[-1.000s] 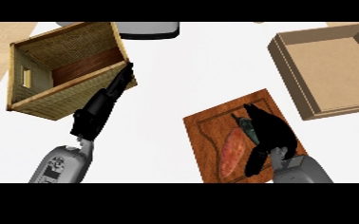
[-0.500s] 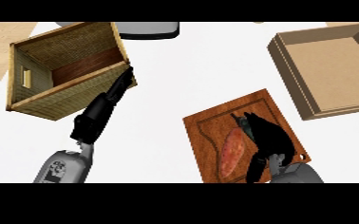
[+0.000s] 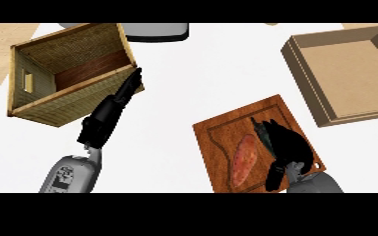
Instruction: Pick the eggplant from the cutting board and place it in the cardboard box
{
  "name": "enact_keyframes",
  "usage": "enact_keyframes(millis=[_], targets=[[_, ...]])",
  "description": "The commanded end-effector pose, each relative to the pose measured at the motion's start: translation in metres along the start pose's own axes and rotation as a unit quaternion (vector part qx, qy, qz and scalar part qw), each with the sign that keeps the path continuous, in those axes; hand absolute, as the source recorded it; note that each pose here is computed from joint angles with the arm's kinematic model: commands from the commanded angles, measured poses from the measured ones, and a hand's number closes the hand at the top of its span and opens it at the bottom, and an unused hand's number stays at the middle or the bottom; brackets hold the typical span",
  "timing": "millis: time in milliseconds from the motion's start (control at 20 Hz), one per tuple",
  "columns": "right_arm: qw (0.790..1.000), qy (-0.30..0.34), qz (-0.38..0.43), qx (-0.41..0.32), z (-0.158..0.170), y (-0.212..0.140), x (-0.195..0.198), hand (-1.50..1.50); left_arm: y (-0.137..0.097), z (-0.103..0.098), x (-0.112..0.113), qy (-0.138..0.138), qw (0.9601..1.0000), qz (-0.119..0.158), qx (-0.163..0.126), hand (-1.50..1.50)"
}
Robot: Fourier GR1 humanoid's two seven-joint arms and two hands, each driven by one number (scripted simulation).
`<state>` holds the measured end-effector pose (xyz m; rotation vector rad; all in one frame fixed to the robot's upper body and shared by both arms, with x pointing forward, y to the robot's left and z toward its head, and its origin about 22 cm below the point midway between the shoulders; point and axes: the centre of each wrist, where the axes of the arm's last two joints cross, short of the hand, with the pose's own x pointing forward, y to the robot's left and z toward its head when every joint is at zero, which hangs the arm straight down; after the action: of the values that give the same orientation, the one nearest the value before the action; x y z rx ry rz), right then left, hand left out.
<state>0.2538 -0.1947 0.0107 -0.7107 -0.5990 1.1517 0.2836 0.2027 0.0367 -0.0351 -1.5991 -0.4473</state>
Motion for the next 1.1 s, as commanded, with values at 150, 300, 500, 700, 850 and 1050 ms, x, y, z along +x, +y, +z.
enact_keyframes(millis=[150, 300, 500, 700, 850, 1050], targets=[[1.0, -0.001, 0.02, 0.015, -0.017, 0.001, -0.002, 1.5, 0.009, -0.006, 0.007, 0.003, 1.0, 0.006, -0.001, 0.0], [0.999, -0.012, 0.033, -0.007, -0.017, 0.001, -0.005, 1.5, 0.005, -0.005, 0.021, 0.007, 1.0, -0.007, 0.001, 0.0], [0.974, -0.185, 0.105, -0.076, -0.003, -0.04, -0.092, 1.5, 0.006, 0.002, -0.003, -0.003, 1.0, 0.006, 0.0, 0.0], [0.935, -0.297, 0.142, -0.132, 0.014, -0.054, -0.135, 1.5, 0.022, 0.01, -0.008, 0.011, 0.9998, 0.001, 0.016, 0.0], [0.914, -0.318, 0.144, -0.206, 0.012, -0.075, -0.183, 1.5, 0.019, 0.002, -0.005, 0.001, 0.9998, 0.005, 0.018, 0.0], [0.89, -0.318, 0.135, -0.298, 0.016, -0.082, -0.234, 1.5, 0.009, 0.005, 0.001, 0.002, 0.9998, 0.002, 0.019, 0.0]])
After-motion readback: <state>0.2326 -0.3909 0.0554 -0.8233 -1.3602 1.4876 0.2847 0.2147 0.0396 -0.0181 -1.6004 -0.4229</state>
